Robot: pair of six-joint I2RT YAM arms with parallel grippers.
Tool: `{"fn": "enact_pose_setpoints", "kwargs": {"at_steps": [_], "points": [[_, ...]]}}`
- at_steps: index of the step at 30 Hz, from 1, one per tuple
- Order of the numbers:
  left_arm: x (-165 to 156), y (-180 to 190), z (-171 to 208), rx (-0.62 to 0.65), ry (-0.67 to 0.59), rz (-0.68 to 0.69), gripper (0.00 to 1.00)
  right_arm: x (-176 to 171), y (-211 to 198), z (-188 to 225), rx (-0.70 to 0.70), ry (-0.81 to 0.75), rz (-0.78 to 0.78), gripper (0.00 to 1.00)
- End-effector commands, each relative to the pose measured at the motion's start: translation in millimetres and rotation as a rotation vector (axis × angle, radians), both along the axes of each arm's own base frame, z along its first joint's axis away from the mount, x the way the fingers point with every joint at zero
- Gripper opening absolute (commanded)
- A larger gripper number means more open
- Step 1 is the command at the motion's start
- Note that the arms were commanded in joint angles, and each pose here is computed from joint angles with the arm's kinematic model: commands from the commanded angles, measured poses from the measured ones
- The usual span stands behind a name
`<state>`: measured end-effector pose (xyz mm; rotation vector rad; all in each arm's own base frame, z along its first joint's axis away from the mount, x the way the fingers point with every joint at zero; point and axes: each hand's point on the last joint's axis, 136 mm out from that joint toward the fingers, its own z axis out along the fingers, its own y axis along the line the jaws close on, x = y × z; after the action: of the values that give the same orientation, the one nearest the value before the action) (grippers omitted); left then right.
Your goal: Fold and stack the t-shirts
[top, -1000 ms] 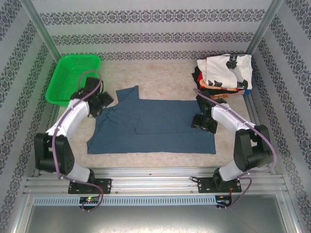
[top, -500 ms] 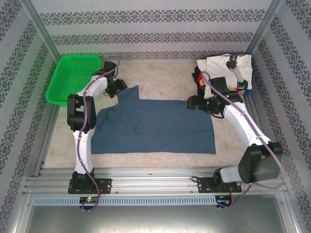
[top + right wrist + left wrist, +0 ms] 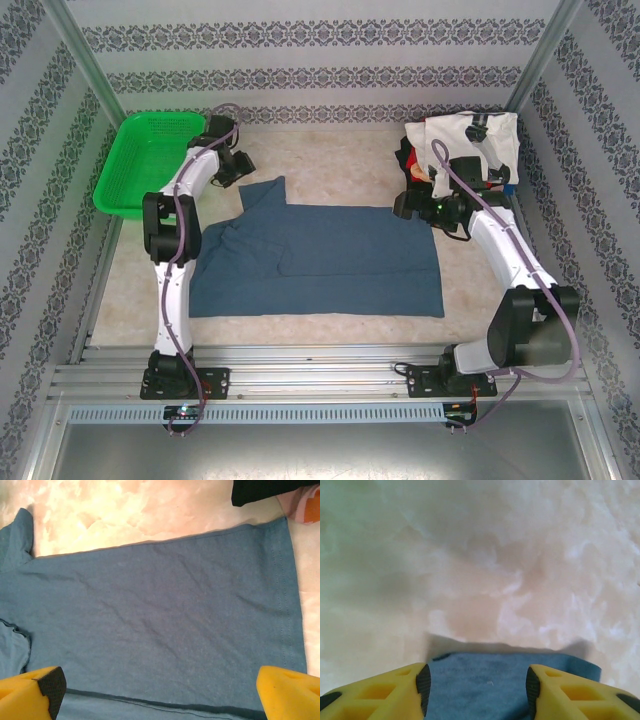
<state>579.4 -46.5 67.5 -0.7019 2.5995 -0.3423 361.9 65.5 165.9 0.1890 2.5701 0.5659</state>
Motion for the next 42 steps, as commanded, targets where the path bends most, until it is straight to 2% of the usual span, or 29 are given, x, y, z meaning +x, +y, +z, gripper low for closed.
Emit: {"fn": "enact_pose_setpoints", "kwargs": {"at_steps": [1, 8, 15, 19, 25, 28, 33, 42], "points": [[-7, 12, -17, 0.037, 0.071, -0.01, 0.52, 3, 3, 1, 0.031, -0.005, -0.004, 0.98], [-5, 12, -28, 0.048, 0.108, -0.015, 0.51, 0, 0, -3, 0.027, 0.001, -0.015, 0.98], [-11, 9, -41, 0.04, 0.146, -0.016, 0.43, 0, -4, -5, 0.016, 0.004, -0.026, 0.98], [-12, 5, -44, 0.029, 0.151, -0.031, 0.33, 3, -15, -13, -0.023, 0.031, -0.058, 0.98], [-10, 5, -40, 0.046, 0.147, -0.067, 0.02, 16, -35, -38, -0.069, 0.132, -0.139, 0.98], [-3, 5, -17, 0.051, 0.096, -0.084, 0.0, 26, -49, -56, -0.122, 0.197, -0.176, 0.98], [8, 7, 46, 0.07, -0.045, -0.089, 0.0, 54, -60, -75, -0.14, 0.232, -0.196, 0.96], [-4, 12, 109, 0.114, -0.145, -0.107, 0.0, 89, -70, -107, -0.197, 0.313, -0.194, 0.82]]}}
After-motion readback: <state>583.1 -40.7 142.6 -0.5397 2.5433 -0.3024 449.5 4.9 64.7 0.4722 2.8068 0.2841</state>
